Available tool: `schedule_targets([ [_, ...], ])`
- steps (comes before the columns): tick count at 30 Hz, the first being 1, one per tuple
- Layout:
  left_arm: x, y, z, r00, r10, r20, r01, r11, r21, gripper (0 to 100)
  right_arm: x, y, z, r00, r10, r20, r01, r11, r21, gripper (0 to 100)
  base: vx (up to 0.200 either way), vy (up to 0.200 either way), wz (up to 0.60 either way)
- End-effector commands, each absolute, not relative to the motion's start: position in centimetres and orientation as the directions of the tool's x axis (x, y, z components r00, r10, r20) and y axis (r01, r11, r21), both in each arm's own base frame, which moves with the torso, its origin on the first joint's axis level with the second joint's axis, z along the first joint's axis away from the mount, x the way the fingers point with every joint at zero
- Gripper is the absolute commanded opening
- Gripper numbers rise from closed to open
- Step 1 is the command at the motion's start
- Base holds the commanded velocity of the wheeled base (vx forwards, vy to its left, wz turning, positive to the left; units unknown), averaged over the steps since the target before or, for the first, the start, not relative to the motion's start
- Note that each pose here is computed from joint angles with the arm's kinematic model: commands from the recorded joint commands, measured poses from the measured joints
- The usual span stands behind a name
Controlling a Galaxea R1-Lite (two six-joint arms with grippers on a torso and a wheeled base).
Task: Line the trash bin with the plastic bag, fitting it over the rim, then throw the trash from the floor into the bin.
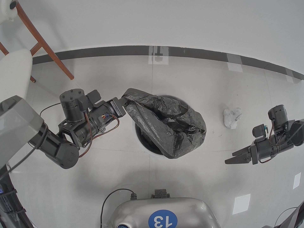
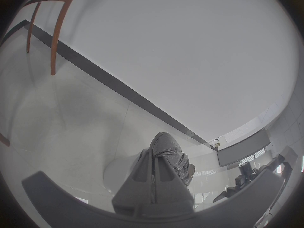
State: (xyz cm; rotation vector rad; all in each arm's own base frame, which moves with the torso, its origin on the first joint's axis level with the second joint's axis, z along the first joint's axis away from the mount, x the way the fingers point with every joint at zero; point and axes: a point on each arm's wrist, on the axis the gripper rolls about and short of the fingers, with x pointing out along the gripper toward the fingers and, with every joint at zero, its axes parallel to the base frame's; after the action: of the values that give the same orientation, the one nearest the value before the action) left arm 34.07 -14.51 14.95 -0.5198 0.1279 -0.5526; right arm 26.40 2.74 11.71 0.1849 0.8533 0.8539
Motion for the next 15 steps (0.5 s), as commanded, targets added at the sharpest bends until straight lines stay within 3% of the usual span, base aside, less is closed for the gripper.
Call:
schedule_targets([
  [1,35.1,-14.5,14.1,0.853,-0.522,-0.015,0.444,0.740,-0.506,0,25.3,2.8,12.5,0.370,0.728,-0.577,-0.601,0.661,0.449,100,0.000,0.000,0.00],
  [15,30.8,-10.0,8.4,0.807,-0.511,-0.295,0.370,0.828,-0.421,0,24.9,2.6,13.1,0.385,0.727,-0.569,-0.606,0.664,0.438,100,0.000,0.000,0.00],
])
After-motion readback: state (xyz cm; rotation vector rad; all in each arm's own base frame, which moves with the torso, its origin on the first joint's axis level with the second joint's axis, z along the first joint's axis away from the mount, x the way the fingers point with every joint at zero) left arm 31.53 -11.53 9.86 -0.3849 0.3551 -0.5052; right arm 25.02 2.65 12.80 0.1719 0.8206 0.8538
